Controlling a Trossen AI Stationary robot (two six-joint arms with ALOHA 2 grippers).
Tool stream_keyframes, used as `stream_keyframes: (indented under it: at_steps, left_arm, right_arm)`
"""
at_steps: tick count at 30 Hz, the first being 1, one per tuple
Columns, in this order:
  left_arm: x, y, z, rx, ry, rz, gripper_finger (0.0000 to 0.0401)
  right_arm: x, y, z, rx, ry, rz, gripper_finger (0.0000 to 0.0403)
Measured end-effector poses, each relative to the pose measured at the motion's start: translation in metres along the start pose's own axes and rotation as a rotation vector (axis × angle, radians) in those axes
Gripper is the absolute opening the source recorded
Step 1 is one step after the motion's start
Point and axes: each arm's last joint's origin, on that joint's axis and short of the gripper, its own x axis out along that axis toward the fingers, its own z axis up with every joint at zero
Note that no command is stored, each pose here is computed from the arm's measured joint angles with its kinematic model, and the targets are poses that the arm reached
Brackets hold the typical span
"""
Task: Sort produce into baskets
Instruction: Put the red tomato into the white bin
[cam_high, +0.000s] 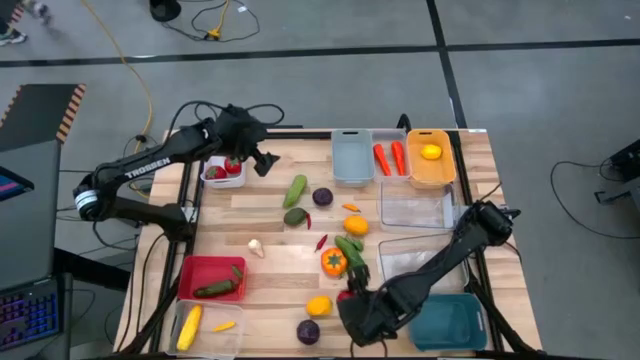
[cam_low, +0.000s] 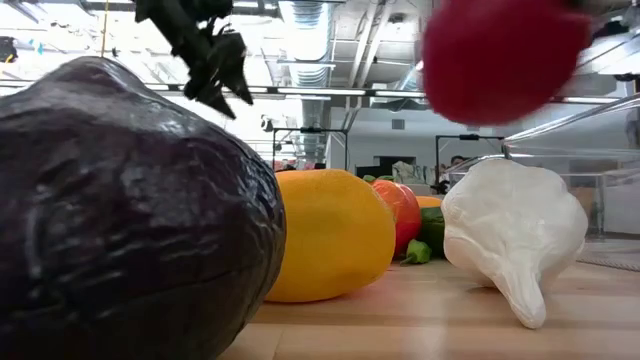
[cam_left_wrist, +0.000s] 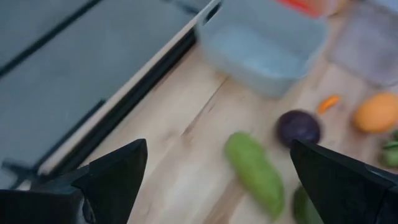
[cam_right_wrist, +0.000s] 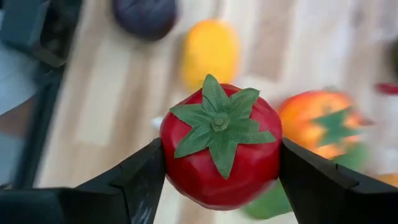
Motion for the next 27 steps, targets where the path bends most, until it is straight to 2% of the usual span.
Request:
stream_keyframes:
  at_steps: [3, 7, 12, 16, 20, 24, 27]
  left_arm:
    - [-0.016, -0.015, 0.007, 0.056, -0.064, -0.028, 0.0384]
    - [-0.042, -0.031, 0.003, 0.119, -0.124, -0.023, 0.0384]
    - [-0.076, -0.044, -0.008, 0.113, -0.168, -0.049, 0.0384]
    - [-0.091, -0.050, -0.023, 0.064, -0.100, -0.120, 0.0384]
    - [-0.101, -0.055, -0.033, 0.078, -0.046, -0.188, 0.0384]
    - [-0.114, -0.058, -0.037, 0.098, -0.092, -0.232, 0.0384]
    - [-0.123, -0.056, -0.039, 0.093, -0.136, -0.203, 0.0384]
  right_arm:
    - [0.000, -0.015, 0.007, -0.013, -0.025, -0.085, 0.0306]
    - [0.006, -0.038, 0.014, -0.041, -0.026, -0.152, 0.0306]
    - [0.016, -0.073, 0.027, -0.067, -0.057, -0.187, 0.0306]
    - [0.022, -0.103, 0.043, -0.076, -0.151, -0.219, 0.0306]
    - [0.025, -0.136, 0.060, -0.060, -0.281, -0.271, 0.0306]
    - [0.026, -0.175, 0.074, 0.000, -0.419, -0.339, 0.0306]
    - [0.028, -0.206, 0.080, 0.062, -0.510, -0.361, 0.0306]
